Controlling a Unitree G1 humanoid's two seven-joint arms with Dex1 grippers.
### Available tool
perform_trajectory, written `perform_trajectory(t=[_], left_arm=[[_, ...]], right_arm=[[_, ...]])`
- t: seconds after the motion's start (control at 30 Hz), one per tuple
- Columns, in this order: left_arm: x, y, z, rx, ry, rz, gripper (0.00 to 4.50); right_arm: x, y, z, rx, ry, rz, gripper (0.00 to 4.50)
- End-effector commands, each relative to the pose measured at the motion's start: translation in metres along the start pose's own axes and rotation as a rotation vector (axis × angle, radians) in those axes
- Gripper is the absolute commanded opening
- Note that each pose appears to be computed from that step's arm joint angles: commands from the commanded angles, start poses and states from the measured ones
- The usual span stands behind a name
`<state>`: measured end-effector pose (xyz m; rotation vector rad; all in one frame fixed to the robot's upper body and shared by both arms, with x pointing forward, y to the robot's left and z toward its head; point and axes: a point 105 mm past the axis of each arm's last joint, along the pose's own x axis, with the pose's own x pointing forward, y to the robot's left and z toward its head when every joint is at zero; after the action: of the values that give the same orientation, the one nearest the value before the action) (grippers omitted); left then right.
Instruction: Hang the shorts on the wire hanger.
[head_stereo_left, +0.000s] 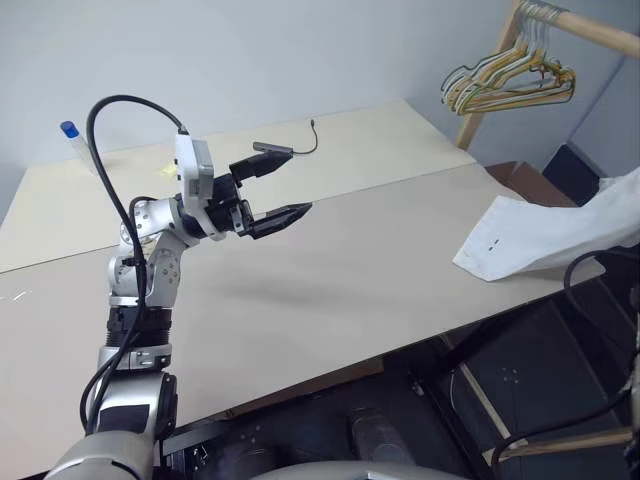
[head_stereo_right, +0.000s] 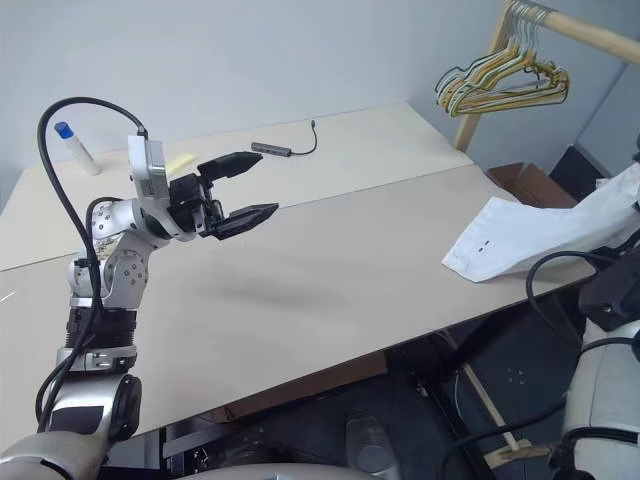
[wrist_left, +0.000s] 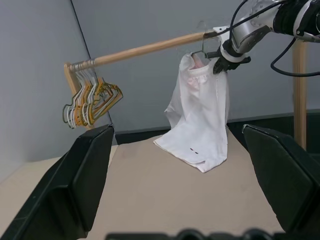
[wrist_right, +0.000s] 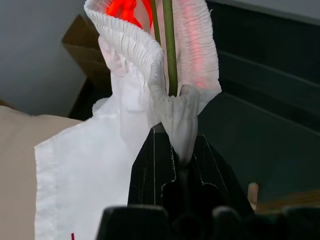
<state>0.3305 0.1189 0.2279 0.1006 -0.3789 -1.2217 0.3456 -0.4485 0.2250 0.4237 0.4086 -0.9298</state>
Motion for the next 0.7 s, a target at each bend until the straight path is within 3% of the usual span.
perform_trajectory(t=[0.03,0.3,0.7], left_arm=[[0.004,0.001,0.013,0.045,-0.035,-0.012,4.46],[0.0,-0.003,0.016,0.038,-0.064,-0.018,4.46],[-0.003,-0.008,0.021,0.021,-0.101,-0.038,4.5]], right_arm=[[-0.008,0.001,0.023,0.084,-0.067,0.026,0.0],[-0.002,-0.001,0.012,0.061,-0.039,0.011,0.0],[0.0,-0.002,0.013,-0.01,-0.08,-0.024,4.11]])
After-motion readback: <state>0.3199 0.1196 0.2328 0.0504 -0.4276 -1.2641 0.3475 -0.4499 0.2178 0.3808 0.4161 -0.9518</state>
